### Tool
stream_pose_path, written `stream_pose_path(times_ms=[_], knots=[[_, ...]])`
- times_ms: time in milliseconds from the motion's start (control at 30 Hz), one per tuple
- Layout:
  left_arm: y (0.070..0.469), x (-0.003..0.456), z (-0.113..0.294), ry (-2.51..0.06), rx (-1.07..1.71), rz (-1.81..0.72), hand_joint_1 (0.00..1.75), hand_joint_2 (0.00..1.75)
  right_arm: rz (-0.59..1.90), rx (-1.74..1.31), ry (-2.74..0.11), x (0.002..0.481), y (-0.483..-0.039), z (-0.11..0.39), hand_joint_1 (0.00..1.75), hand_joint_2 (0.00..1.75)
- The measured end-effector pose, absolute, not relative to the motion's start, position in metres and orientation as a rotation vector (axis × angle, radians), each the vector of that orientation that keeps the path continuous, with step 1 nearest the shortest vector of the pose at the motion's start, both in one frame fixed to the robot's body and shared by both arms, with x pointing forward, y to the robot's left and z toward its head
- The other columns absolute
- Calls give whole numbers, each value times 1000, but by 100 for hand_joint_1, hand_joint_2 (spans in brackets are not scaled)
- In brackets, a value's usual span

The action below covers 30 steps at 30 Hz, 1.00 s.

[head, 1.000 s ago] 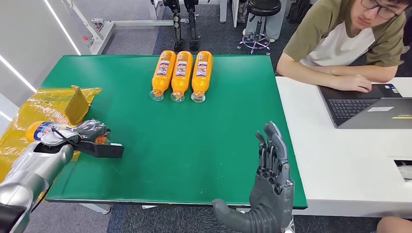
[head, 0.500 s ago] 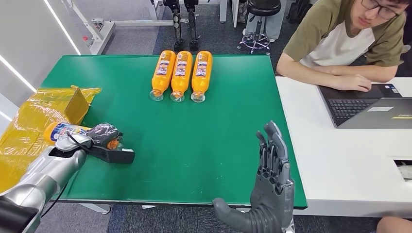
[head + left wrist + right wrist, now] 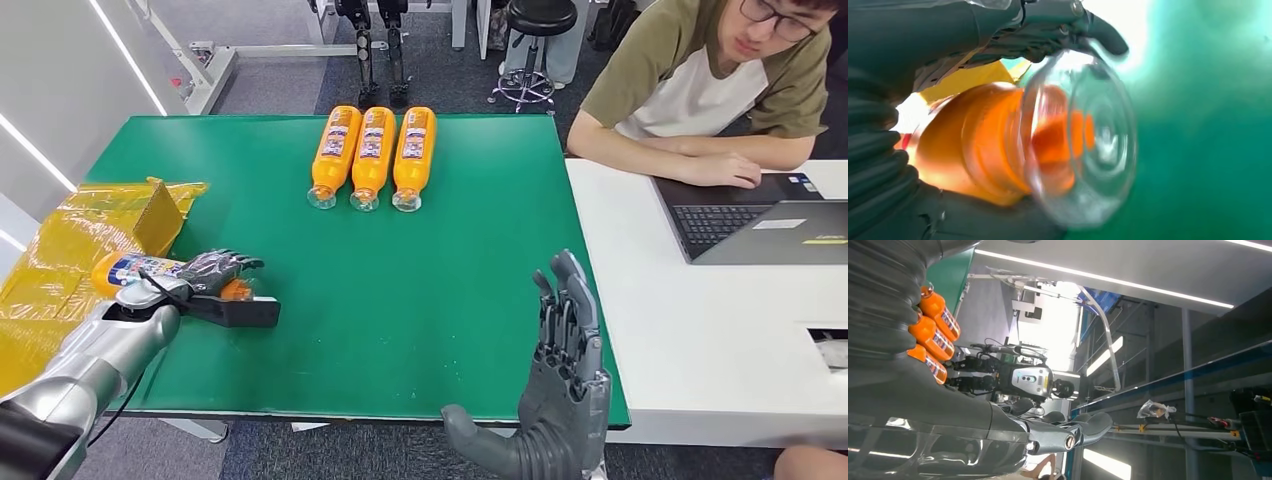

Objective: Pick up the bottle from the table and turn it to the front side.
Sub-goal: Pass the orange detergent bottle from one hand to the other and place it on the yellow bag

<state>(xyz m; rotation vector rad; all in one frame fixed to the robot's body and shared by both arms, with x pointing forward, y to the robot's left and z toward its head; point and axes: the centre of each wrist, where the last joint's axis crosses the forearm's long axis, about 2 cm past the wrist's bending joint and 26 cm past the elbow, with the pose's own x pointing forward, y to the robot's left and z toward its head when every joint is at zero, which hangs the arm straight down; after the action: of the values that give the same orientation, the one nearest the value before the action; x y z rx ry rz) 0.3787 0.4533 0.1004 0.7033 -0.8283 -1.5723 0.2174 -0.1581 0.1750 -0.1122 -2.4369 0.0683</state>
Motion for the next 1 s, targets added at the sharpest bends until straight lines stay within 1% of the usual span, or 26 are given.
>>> stream_pose_path(times_ms=[300,467,567,700,800,867,1000], knots=[[459,372,95,-1071,544,-1380,0,175,55,-116,-2434,217,-160,178,0,175],[461,375,103,-1318,457,-1199,0,175,39,-123,-2442,216,-161,181,0,175],[457,377,111,-1560,481,-1050,0,175,33,-119,-2446,216,-162,184,0,175],[446,379,129,-1829,615,-885,0,175,23,-105,-2447,218,-161,188,0,175],[432,377,142,-1993,636,-722,0,175,14,-94,-2455,221,-159,192,0,175],[418,376,152,-2098,583,-584,0,175,7,-88,-2461,224,-159,194,0,175],[380,372,169,-2266,379,-336,0,175,1,-77,-2466,230,-158,198,0,175]])
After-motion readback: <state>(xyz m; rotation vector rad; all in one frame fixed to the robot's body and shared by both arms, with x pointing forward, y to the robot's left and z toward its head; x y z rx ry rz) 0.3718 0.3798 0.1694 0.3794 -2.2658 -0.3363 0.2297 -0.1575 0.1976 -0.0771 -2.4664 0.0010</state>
